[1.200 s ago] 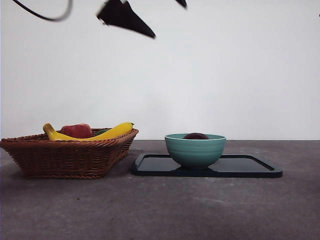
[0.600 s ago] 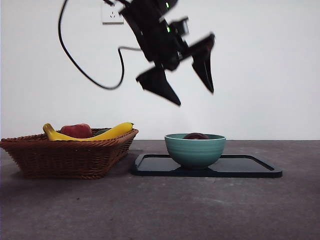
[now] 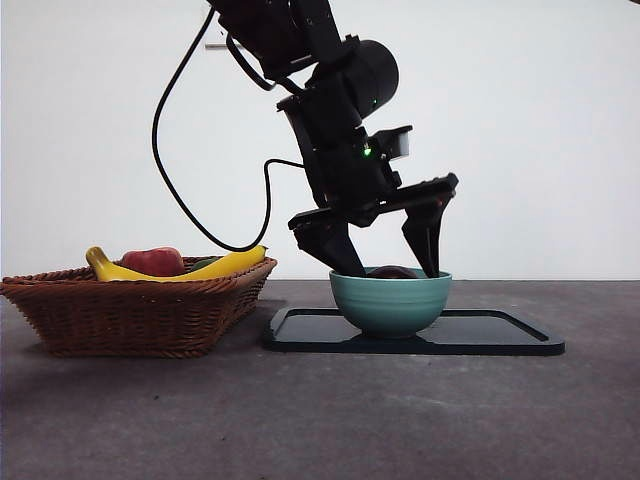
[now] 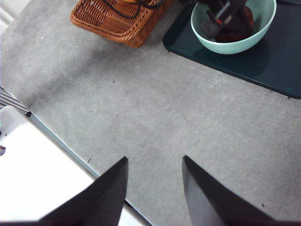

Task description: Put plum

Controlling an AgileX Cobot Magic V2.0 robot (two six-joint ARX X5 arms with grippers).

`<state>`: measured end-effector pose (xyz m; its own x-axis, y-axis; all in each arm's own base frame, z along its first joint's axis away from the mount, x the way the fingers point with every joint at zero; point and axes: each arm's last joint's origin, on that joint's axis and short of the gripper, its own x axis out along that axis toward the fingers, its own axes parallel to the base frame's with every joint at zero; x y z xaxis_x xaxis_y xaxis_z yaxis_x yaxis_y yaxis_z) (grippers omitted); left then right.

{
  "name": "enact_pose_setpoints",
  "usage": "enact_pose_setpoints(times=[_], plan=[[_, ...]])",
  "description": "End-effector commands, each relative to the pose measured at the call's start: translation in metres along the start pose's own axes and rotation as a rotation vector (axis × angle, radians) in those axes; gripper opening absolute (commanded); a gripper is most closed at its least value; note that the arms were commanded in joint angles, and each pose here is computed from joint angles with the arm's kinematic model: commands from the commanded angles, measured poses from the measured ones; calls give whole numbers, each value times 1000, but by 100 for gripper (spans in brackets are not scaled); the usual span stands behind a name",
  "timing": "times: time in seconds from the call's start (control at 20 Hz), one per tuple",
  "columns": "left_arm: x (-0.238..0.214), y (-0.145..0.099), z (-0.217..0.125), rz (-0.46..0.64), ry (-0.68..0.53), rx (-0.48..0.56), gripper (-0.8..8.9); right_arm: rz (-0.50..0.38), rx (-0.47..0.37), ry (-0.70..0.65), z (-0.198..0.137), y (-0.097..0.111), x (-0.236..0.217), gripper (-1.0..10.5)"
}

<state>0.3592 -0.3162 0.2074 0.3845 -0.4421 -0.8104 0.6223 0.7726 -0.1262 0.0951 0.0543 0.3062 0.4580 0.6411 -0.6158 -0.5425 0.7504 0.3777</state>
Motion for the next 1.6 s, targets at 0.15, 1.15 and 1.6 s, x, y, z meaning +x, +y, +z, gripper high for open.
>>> enact_pose_setpoints(times=[0.15,1.15,1.6], plan=[[6,-6,4,-1,-12,38,428,6,6,0,1,1,0,185],[-21,-2,13,26,-51,55,244,3,-2,-2,2,1,0,185],[-175,-3,34,30,-317,56,245,4,-6,-10,2,1,0,185]])
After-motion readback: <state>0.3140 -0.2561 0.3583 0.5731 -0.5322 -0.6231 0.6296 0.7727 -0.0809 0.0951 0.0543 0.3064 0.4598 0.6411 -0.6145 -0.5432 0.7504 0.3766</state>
